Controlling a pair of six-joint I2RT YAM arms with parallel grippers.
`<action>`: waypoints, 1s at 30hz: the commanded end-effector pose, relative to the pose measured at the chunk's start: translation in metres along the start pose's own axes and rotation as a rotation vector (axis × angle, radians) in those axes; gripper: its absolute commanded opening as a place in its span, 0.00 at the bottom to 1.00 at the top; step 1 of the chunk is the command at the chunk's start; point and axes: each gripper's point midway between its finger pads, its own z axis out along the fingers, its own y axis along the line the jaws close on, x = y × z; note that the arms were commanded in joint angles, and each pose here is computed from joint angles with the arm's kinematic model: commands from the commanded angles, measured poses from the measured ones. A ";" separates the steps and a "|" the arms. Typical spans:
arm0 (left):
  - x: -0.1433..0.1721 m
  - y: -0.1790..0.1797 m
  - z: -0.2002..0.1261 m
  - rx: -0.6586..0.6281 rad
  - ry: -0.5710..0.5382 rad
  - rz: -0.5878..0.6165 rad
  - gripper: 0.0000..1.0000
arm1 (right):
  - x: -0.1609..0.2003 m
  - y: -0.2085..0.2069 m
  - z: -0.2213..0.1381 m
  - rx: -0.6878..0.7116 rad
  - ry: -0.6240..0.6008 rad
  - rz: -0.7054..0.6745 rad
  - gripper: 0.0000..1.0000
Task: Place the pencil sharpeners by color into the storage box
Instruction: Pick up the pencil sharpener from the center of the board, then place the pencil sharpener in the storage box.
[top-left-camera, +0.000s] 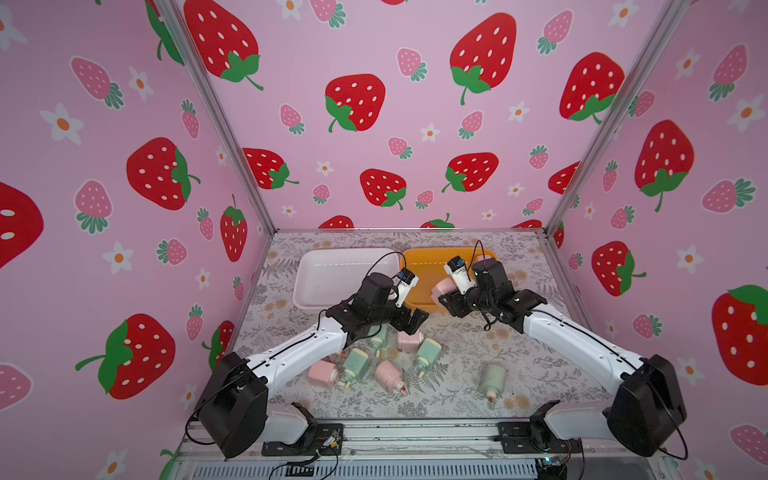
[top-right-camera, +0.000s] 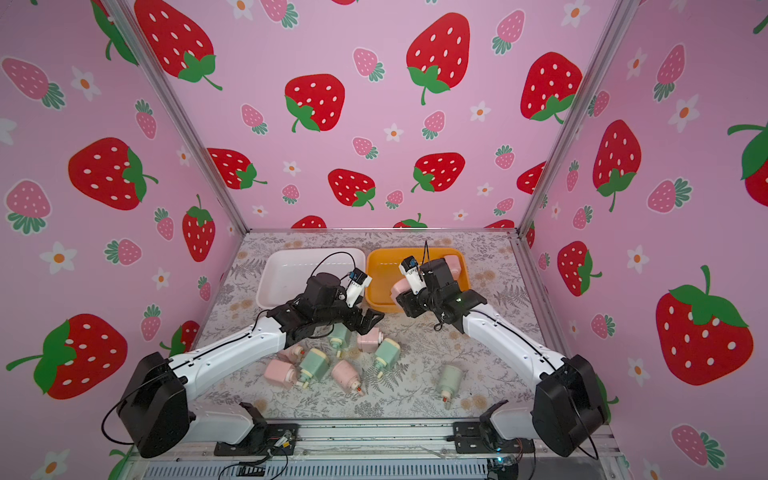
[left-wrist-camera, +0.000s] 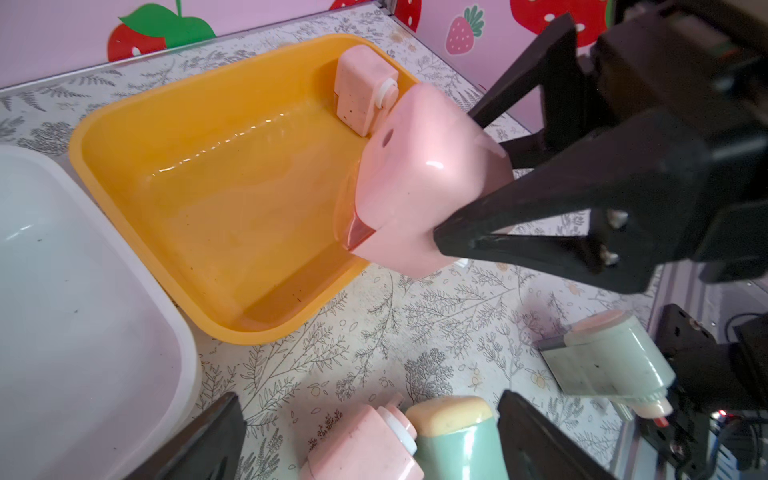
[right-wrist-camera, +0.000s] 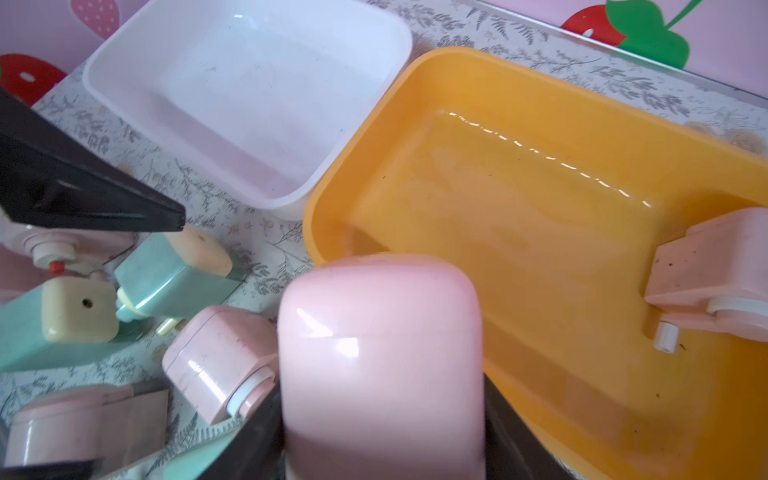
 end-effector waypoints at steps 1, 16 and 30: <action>-0.035 0.023 0.000 -0.126 -0.105 -0.041 1.00 | -0.040 -0.022 -0.001 0.074 -0.115 0.092 0.00; -0.042 0.093 0.028 -0.417 -0.060 -0.204 1.00 | -0.054 -0.093 0.031 0.211 -0.086 0.237 0.00; -0.036 0.145 0.054 -0.602 0.039 -0.351 1.00 | -0.043 -0.139 0.063 0.385 0.028 0.221 0.00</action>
